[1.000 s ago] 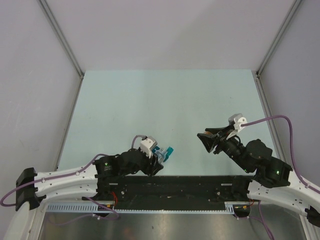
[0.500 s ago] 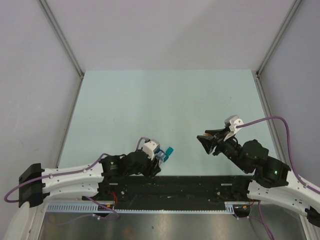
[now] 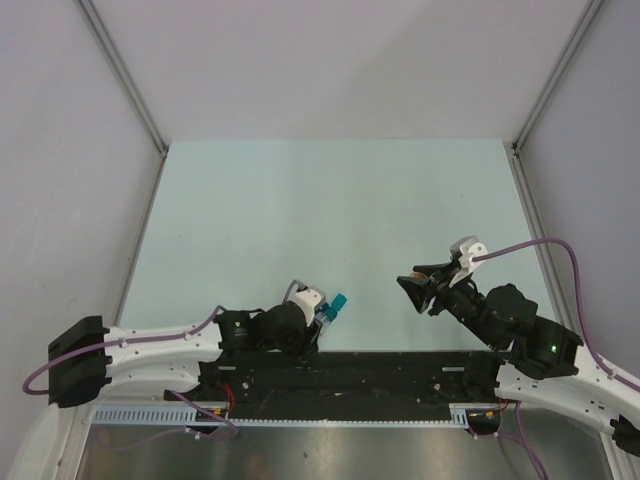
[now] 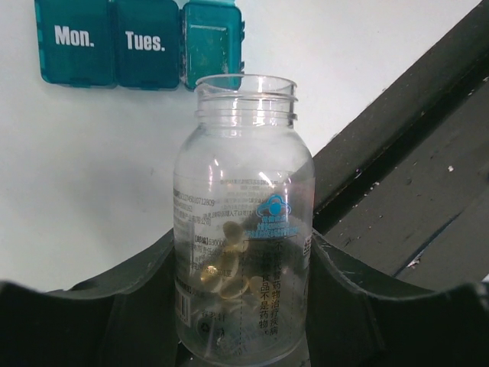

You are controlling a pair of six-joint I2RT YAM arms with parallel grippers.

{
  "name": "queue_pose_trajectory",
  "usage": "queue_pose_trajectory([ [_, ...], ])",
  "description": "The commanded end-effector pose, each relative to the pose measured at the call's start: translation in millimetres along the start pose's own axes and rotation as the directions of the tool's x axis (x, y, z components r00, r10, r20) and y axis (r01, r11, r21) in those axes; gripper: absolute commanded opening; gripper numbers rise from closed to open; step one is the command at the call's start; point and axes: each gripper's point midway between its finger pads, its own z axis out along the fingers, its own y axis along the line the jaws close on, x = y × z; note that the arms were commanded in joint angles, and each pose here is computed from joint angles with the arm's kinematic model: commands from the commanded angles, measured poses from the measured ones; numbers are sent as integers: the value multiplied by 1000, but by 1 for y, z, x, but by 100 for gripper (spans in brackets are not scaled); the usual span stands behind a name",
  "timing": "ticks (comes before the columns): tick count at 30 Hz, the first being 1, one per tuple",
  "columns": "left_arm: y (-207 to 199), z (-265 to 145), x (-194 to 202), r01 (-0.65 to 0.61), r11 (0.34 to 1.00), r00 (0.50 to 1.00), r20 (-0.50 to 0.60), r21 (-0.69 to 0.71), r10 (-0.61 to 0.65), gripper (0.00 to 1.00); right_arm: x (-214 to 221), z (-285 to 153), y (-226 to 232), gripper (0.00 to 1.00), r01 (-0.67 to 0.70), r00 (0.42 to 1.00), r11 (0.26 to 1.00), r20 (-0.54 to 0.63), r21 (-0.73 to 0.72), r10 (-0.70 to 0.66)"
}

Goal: Sort the pills into containers

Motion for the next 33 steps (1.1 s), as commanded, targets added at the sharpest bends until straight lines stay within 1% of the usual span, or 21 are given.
queue_pose_trajectory([
  [1,-9,-2,-14,30,999,1000,7,17,-30,0,-1,-3,-4,0,0,1000,1000,12,11,0],
  [12,-7,2,-22,15,1000,1000,-19,11,-15,0,5,-2,-5,0,10,1000,1000,-5,15,-10],
  [20,-8,3,-21,0,1000,997,-76,13,1,0,7,-3,-7,0,12,1000,1000,-11,19,-11],
  [33,-5,-1,-27,-2,1000,993,-121,6,3,0,10,-6,-10,0,6,1000,1000,-16,27,-5],
])
